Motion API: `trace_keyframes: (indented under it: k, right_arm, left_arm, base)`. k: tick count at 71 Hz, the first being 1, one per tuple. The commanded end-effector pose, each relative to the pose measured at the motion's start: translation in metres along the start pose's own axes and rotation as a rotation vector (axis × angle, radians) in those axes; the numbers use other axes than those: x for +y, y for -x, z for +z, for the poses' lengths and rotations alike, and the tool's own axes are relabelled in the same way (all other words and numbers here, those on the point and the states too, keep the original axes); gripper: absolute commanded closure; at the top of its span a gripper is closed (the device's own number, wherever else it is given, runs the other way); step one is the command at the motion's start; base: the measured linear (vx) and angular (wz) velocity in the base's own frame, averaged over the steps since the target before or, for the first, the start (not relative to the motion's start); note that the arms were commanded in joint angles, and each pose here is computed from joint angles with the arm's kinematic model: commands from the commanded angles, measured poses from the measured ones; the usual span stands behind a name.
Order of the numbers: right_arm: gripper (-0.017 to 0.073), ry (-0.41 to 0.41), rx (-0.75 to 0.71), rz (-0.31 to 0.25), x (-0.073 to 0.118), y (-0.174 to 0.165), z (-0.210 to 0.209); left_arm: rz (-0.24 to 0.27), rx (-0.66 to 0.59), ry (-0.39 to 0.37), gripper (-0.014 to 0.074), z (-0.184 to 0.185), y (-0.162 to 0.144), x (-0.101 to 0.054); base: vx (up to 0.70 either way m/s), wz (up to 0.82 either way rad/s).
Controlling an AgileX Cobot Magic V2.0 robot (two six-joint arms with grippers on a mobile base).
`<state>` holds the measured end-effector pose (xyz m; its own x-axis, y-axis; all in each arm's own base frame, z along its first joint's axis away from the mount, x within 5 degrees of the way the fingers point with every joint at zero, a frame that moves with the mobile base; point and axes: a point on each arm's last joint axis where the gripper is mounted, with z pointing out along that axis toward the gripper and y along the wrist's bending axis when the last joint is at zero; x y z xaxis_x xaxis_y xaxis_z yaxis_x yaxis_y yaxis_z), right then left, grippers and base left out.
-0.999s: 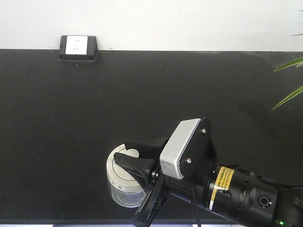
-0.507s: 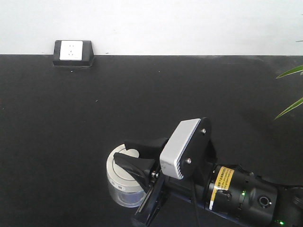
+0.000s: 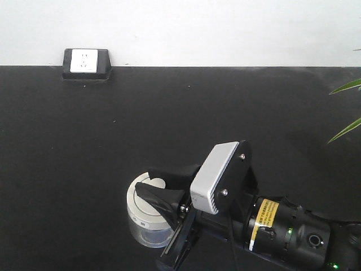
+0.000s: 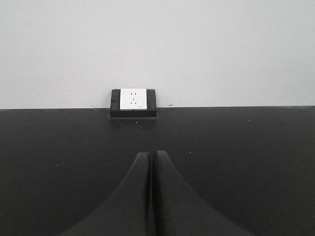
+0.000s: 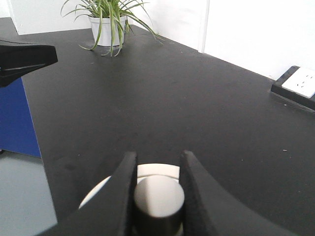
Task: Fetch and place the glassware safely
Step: 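Hold the jar steady in the right gripper above the black counter, then lower the jar onto the black countertop with the right gripper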
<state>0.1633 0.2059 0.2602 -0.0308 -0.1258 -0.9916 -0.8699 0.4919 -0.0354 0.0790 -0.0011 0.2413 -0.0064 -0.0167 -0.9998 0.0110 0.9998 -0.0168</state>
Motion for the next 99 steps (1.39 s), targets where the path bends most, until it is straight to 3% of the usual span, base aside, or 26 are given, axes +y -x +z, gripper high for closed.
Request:
trace_keyframes:
  k: [1, 42, 52, 67, 75, 82, 99]
  right_arm:
    - [0.0563, 0.019, -0.159, -0.011, 0.002, 0.026, -0.004]
    - [0.0563, 0.006, -0.166, 0.010, 0.000, 0.027, -0.004]
    - [0.0563, -0.051, -0.152, 0.078, -0.005, 0.025, -0.004]
    - [0.0560, -0.216, -0.156, 0.092, -0.036, 0.020, -0.001]
    - [0.0560, -0.271, -0.149, 0.072, -0.058, 0.020, 0.005]
    - [0.0560, -0.277, -0.141, 0.022, -0.074, 0.023, 0.015]
    - [0.0560, -0.238, -0.130, 0.010, -0.115, 0.029, 0.050]
  left_arm:
    - [-0.016, -0.084, -0.037, 0.0601, 0.000, 0.016, -0.003]
    - [-0.016, -0.084, -0.037, 0.0601, 0.000, 0.016, -0.003]
    - [-0.016, -0.084, -0.037, 0.0601, 0.000, 0.016, -0.003]
    - [-0.016, -0.084, -0.037, 0.0601, 0.000, 0.016, -0.003]
    - [-0.016, -0.084, -0.037, 0.0601, 0.000, 0.016, -0.003]
    - [-0.016, -0.084, -0.037, 0.0601, 0.000, 0.016, -0.003]
    - [-0.016, -0.084, -0.037, 0.0601, 0.000, 0.016, -0.003]
  base:
    - [0.00, 0.00]
    - [0.00, 0.00]
    - [0.00, 0.00]
    - [0.00, 0.00]
    - [0.00, 0.00]
    - [0.00, 0.00]
    - [0.00, 0.00]
